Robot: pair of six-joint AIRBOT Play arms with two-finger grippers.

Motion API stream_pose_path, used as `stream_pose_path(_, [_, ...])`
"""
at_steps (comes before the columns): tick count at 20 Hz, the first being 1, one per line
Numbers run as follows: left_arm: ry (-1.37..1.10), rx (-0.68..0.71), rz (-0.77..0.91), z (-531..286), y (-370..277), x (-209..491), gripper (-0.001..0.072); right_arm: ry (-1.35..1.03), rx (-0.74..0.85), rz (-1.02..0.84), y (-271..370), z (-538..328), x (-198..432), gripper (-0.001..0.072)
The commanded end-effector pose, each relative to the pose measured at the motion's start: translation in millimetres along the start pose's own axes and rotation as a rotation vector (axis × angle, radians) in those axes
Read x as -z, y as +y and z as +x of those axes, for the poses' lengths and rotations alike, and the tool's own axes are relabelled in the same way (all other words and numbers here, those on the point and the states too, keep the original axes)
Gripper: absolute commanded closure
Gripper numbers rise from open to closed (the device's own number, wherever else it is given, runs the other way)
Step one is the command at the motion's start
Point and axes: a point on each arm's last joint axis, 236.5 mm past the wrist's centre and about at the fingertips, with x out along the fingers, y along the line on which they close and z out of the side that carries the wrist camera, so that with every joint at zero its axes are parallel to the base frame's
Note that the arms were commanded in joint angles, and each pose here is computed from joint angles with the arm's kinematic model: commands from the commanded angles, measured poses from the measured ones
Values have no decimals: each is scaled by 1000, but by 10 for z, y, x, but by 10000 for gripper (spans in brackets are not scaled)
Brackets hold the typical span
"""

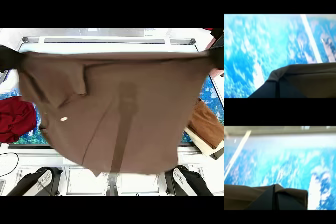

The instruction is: Fold the shirts.

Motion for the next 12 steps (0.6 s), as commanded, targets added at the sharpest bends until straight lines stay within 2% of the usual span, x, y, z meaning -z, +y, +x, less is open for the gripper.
stream_pose_path(1, [213,19,-142,1017,550,507,699,202,-81,133,-360,977,658,692])
stream_pose_path(5, [233,67,-265,1790,761,639,699,225,-48,197,-588,1897,1008,692])
stream_pose_path(8, [245,74,-237,2119,685,729,699,229,-25,206,-622,2332,1228,692])
stream_pose_path(12, [363,91,-175,2209,536,1031,699,297,16,157,-772,2383,1453,692])
